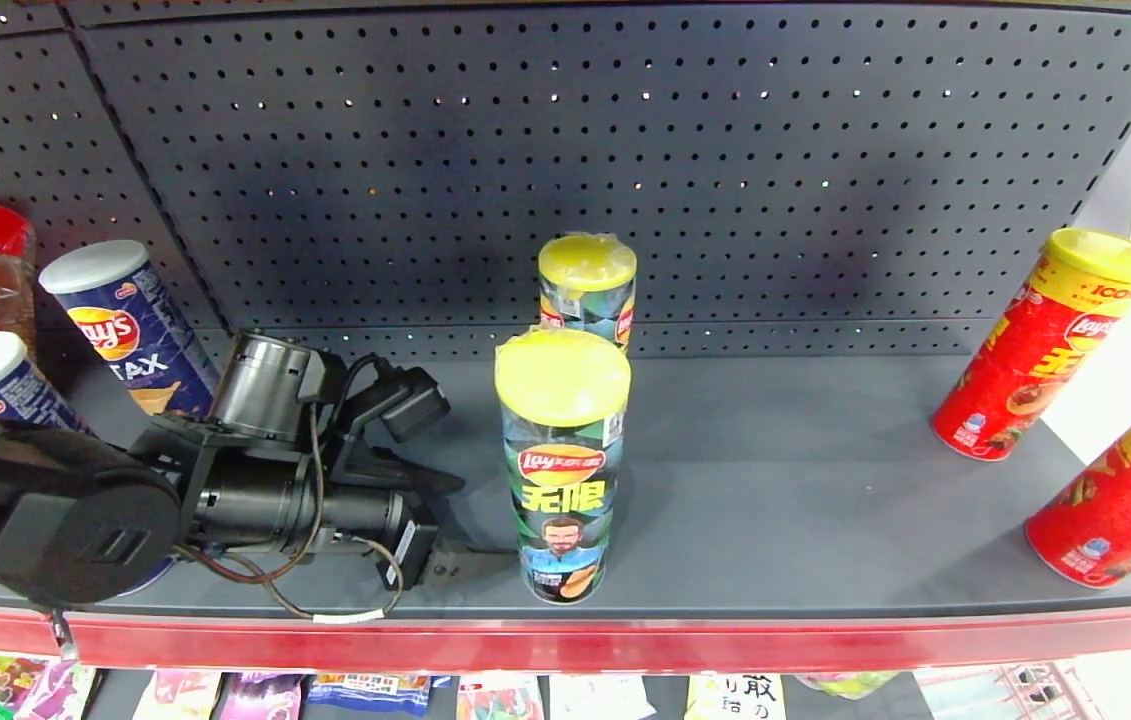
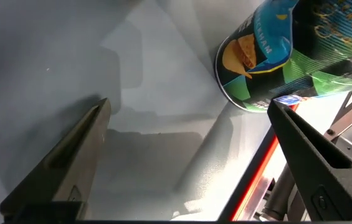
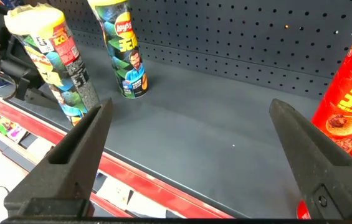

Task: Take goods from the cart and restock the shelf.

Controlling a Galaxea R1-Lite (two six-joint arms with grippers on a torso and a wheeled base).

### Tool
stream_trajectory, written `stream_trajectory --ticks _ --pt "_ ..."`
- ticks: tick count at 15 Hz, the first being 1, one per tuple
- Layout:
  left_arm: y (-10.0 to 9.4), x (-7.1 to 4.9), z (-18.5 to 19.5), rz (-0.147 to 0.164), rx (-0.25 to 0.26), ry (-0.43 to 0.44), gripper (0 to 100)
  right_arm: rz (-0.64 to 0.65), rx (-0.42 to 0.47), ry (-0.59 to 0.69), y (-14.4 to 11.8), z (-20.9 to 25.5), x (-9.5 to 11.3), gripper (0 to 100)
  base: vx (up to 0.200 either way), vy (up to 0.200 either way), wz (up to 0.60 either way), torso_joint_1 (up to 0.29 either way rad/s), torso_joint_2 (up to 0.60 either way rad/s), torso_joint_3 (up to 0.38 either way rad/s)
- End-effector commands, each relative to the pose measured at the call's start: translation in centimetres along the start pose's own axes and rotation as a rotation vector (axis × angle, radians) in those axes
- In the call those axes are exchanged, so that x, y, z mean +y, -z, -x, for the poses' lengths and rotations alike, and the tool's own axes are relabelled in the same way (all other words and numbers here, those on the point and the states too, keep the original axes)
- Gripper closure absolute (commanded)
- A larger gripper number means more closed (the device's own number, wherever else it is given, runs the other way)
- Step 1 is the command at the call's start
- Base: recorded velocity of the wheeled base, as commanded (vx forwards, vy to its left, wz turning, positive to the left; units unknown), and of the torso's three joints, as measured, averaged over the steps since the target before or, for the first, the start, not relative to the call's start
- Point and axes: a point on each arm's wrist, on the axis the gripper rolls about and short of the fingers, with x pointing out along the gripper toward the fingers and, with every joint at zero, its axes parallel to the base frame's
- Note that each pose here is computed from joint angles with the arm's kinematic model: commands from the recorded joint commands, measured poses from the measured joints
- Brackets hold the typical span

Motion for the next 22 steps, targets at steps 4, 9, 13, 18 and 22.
stream_trajectory --ticks 4,9,13,18,22 --pt "1.9 -2.9 6.8 -0.013 -0.088 -0.075 0 -0.006 0.063 0.011 0.8 1.2 0.1 0 0.000 0.000 0.00 0.000 0.00 0.000" --pt "7.1 -9.2 16.9 0.052 -0.341 -0.407 0 -0.001 0.100 0.159 2.5 5.9 0.6 0 0.000 0.000 0.00 0.000 0.00 0.000" --pt "15.7 -15.0 21.4 0.159 -0.281 -0.689 0 -0.001 0.140 0.300 5.3 9.8 1.4 0 0.000 0.000 0.00 0.000 0.00 0.000" --pt "18.4 -16.4 20.5 0.421 -0.298 -1.083 0 0.009 0.191 0.521 8.8 10.7 1.4 0 0.000 0.000 0.00 0.000 0.00 0.000" --pt "20.2 -16.8 18.7 0.366 -0.384 -0.914 0 -0.001 0.304 0.590 10.5 9.7 1.3 0 0.000 0.000 0.00 0.000 0.00 0.000"
